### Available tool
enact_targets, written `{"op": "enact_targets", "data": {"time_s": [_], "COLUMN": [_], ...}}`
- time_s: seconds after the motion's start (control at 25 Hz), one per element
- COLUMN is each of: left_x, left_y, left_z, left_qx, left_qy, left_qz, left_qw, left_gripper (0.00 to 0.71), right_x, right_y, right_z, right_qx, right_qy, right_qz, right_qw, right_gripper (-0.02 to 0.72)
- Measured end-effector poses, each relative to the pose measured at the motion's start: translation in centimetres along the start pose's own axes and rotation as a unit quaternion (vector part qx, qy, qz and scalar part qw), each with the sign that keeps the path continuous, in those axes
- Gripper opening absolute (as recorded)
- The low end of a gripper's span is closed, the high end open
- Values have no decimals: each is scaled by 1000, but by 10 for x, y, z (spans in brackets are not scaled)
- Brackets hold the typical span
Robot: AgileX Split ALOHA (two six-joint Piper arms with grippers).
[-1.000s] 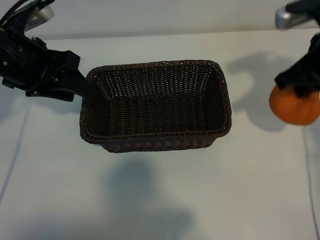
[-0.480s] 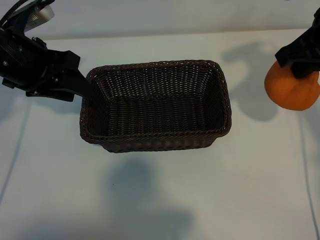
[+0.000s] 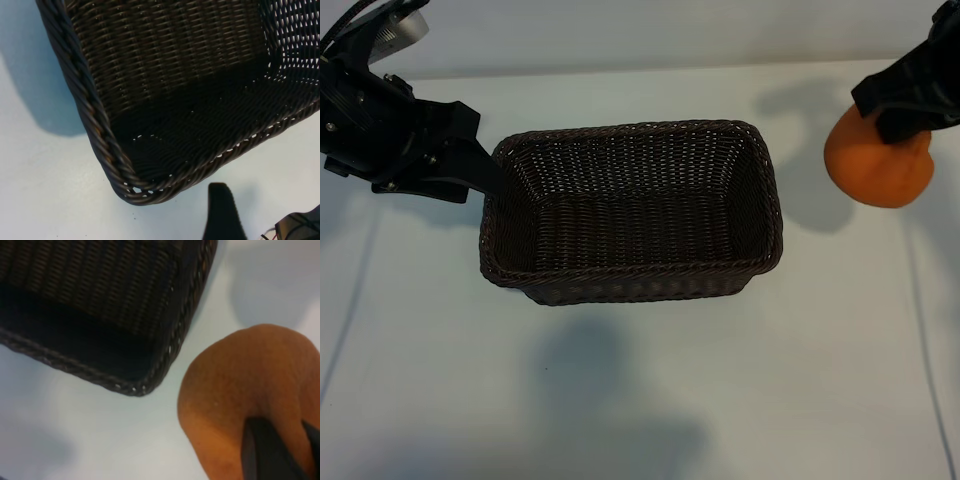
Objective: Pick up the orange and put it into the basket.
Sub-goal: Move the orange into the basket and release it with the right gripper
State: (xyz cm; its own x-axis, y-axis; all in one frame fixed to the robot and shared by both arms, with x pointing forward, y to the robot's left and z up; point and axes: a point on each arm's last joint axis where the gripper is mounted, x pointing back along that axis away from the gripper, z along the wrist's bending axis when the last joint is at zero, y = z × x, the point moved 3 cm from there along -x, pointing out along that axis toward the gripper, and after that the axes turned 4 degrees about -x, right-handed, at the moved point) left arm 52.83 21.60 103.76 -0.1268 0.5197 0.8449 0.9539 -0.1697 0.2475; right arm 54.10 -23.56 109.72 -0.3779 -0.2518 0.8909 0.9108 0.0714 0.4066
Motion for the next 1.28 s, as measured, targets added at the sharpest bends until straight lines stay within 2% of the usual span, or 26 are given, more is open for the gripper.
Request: {"op": "enact_targets", "data": {"time_s": [0.24,0.48,0.84,1.08,1.28], "left_x": [0,0,0,0,0], "left_y": [0,0,0,-1,-2], "left_z": [0,0,0,-1,-1], "left_qx": [0,0,2,2,2], "left_qy": [0,0,-1,-2,-2], "left_qz": [0,0,2,6,6], "left_qw": [1000,1000,1000,1000,1000], "left_gripper": [491,491,491,491,491], "right_x": [-13,-31,-72,-94,-96], "right_y": [4,20,37,36,37], "right_z": [12,56,135,150,147], "right_qx": [6,62,150,164,172], "right_qy": [19,48,89,92,78], "right_qz": [7,3,20,40,38], "right_qw": [1000,997,984,981,981], "right_gripper": [95,95,95,95,95]}}
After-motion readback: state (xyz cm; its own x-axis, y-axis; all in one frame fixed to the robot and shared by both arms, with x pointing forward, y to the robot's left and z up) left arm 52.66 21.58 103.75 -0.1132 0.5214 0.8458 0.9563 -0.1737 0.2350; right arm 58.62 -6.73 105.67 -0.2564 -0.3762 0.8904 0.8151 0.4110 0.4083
